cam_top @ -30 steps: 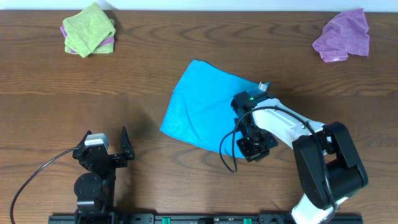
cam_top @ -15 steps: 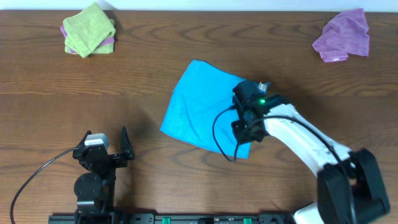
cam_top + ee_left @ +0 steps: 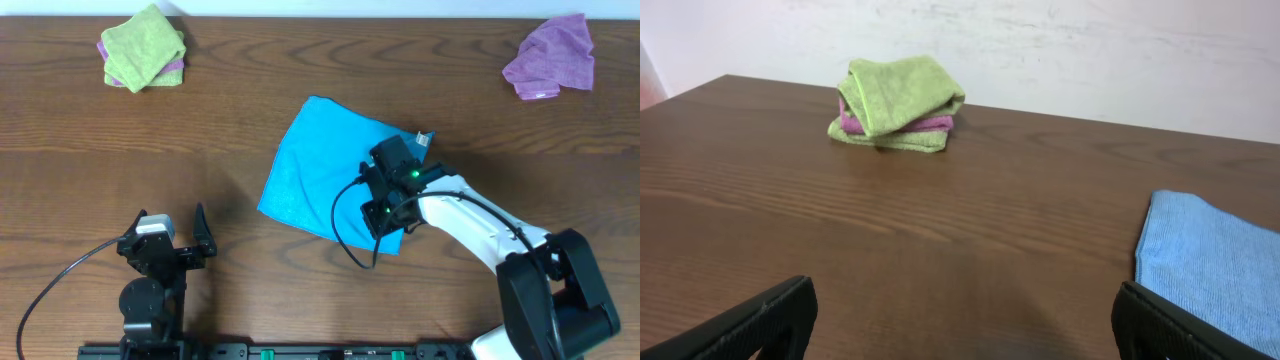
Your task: Fold the cloth
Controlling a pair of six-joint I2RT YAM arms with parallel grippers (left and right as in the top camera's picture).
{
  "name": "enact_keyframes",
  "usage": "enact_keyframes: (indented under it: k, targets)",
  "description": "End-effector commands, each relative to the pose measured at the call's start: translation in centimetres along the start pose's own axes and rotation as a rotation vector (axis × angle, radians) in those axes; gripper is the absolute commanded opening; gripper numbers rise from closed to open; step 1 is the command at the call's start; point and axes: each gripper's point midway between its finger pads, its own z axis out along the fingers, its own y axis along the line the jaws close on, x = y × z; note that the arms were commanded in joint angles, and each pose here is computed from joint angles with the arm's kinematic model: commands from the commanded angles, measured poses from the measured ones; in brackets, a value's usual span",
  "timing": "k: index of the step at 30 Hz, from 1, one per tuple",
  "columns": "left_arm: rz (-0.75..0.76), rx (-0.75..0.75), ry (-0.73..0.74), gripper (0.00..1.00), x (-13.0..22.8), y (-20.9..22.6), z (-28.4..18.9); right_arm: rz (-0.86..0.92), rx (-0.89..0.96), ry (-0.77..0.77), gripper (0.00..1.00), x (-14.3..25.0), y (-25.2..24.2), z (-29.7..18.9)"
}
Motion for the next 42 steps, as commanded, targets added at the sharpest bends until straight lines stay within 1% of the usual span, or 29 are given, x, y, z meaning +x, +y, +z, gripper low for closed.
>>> enact_keyframes:
  k: [1,13,18,25,30,34,37,38,40,41,42]
  targets:
    - [0.007,-0.010,0.039,0.96,1.7,0.3,0.3,-0.012,-0.025,0.034,0.02,1.2,0.6,0.8]
    - [0.007,-0.010,0.039,0.95,1.7,0.3,0.3,0.078,-0.003,0.101,0.01,5.2,-0.4,3.2]
    - [0.007,-0.010,0.038,0.95,1.6,0.3,0.3,0.159,0.135,0.138,0.01,6.9,-3.0,3.4]
    - [0.007,-0.010,0.038,0.95,1.6,0.3,0.3,0.270,0.268,0.213,0.01,9.2,-6.0,2.4]
    - [0.007,-0.010,0.039,0.96,1.7,0.3,0.3,0.358,0.397,0.248,0.01,10.7,-8.5,1.2]
    - [0.007,-0.010,0.039,0.95,1.7,0.3,0.3,0.420,0.453,0.256,0.01,11.4,-10.1,0.6]
    - [0.007,-0.010,0.038,0.96,1.6,0.3,0.3,0.447,0.445,0.257,0.01,11.5,-10.4,0.5]
    - [0.007,-0.009,0.038,0.95,1.6,0.3,0.3,0.453,0.436,0.253,0.05,11.3,-10.3,0.6]
    - [0.007,-0.010,0.039,0.95,1.7,0.3,0.3,0.444,0.396,0.238,0.41,10.6,-9.8,0.8]
    - [0.007,-0.010,0.038,0.96,1.7,0.3,0.3,0.445,0.374,0.219,0.56,9.7,-9.5,0.6]
    - [0.007,-0.010,0.039,0.95,1.7,0.3,0.3,0.430,0.346,0.203,0.62,8.7,-9.1,0.5]
